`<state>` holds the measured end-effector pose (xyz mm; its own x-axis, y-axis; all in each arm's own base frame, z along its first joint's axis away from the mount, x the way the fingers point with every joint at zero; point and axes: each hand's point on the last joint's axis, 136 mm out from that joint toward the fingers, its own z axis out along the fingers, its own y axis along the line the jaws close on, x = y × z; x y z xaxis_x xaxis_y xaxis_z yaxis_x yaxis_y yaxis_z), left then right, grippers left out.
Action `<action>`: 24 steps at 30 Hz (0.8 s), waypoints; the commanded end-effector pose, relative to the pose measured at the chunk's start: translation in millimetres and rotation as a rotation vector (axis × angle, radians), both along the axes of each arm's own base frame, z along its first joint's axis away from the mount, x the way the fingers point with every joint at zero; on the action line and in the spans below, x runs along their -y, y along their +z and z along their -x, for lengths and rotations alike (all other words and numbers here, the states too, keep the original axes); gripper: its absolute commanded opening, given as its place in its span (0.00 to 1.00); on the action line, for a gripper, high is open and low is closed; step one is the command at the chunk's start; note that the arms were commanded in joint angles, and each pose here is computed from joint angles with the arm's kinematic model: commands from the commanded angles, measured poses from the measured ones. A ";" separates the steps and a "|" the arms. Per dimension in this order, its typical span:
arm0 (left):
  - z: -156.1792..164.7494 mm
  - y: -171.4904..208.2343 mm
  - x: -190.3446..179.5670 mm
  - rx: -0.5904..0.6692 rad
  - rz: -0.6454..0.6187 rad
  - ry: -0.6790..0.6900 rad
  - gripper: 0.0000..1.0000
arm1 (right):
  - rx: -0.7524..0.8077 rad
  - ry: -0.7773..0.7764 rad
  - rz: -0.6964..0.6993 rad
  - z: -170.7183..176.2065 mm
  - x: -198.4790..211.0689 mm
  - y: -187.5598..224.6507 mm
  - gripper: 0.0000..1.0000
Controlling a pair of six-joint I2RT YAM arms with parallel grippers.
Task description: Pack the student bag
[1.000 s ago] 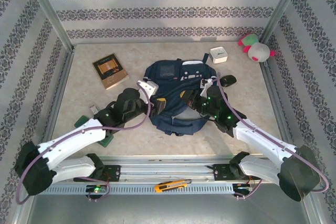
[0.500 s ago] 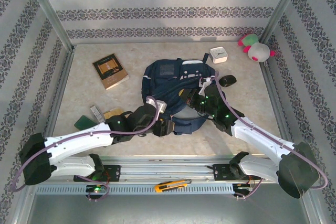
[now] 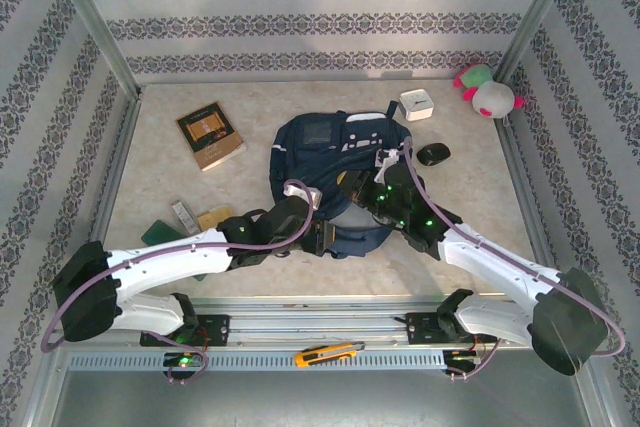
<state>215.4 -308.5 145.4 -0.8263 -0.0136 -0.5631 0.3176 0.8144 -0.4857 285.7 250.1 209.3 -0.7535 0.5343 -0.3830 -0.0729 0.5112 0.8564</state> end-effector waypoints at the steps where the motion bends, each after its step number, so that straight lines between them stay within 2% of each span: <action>1: -6.5 23.1 19.6 0.028 0.102 0.012 0.35 | 0.137 0.017 -0.105 -5.4 -16.3 55.9 0.00; 4: -6.1 27.5 23.4 0.027 0.113 0.010 0.36 | 0.133 0.019 -0.100 -5.4 -19.6 53.3 0.00; 6: -6.2 22.3 19.7 0.022 0.085 0.027 0.42 | 0.133 0.019 -0.100 -5.7 -21.1 53.0 0.00; 9: -6.8 8.1 6.7 0.000 0.020 0.073 0.41 | 0.137 0.015 -0.098 -5.1 -21.8 54.3 0.00; 14: -9.7 -1.9 -4.1 0.008 -0.022 0.113 0.20 | 0.152 0.009 -0.089 -4.4 -20.3 57.9 0.00; 18: -9.5 6.3 5.1 0.008 0.034 0.097 0.03 | 0.164 0.028 -0.060 -2.6 -21.6 58.0 0.00; 19: -8.6 7.7 7.4 0.005 0.051 0.092 0.00 | 0.165 0.035 -0.051 -1.9 -21.9 56.5 0.00; 24: -8.8 16.7 9.5 -0.014 0.140 0.108 0.00 | 0.162 0.072 -0.017 2.7 -23.0 49.1 0.00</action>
